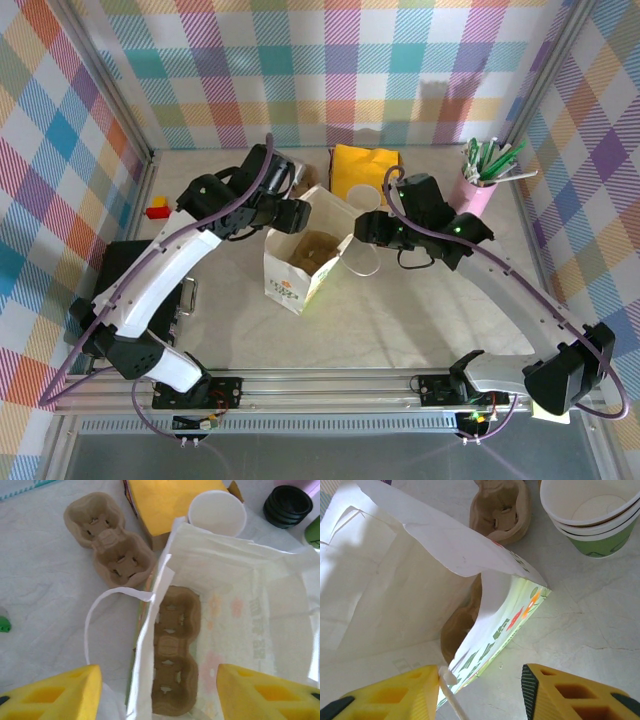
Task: Pack the takeout coffee
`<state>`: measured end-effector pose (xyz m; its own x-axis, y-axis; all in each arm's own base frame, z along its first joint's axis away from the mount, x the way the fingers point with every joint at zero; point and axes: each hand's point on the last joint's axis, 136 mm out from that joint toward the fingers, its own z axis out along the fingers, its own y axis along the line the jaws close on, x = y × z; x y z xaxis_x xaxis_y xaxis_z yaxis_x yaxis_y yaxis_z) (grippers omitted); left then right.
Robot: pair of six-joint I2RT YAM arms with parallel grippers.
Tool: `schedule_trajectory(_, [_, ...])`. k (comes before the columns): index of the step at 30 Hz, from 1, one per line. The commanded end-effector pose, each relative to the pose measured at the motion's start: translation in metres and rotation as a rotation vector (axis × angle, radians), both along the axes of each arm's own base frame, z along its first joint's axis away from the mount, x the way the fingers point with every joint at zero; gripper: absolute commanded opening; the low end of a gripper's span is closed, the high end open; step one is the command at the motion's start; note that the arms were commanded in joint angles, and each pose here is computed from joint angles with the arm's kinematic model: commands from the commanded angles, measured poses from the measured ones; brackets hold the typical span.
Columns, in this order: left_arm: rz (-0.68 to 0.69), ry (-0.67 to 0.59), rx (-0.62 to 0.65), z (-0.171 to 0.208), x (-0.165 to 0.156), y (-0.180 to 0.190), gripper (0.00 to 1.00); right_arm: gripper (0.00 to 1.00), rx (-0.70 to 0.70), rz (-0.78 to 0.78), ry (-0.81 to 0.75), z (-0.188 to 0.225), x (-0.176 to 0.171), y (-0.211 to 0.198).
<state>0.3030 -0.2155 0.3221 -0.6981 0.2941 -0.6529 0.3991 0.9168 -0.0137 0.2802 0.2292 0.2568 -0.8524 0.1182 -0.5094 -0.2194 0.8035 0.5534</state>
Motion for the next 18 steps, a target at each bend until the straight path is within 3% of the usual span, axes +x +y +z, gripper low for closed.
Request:
schedule_trajectory(1, [0.007,0.02,0.028,-0.009,0.008,0.013,0.62,0.49,0.015,0.018,-0.051,0.017,0.005,0.002])
schedule_trajectory(11, [-0.024,0.15,-0.021,-0.051,0.02,0.01,0.53,0.53,-0.005,0.037,-0.113,0.036,0.007,0.0])
schedule_trajectory(18, [0.04,0.151,0.048,-0.06,0.028,0.025,0.45,0.58,-0.08,0.026,-0.201,0.055,0.005,-0.017])
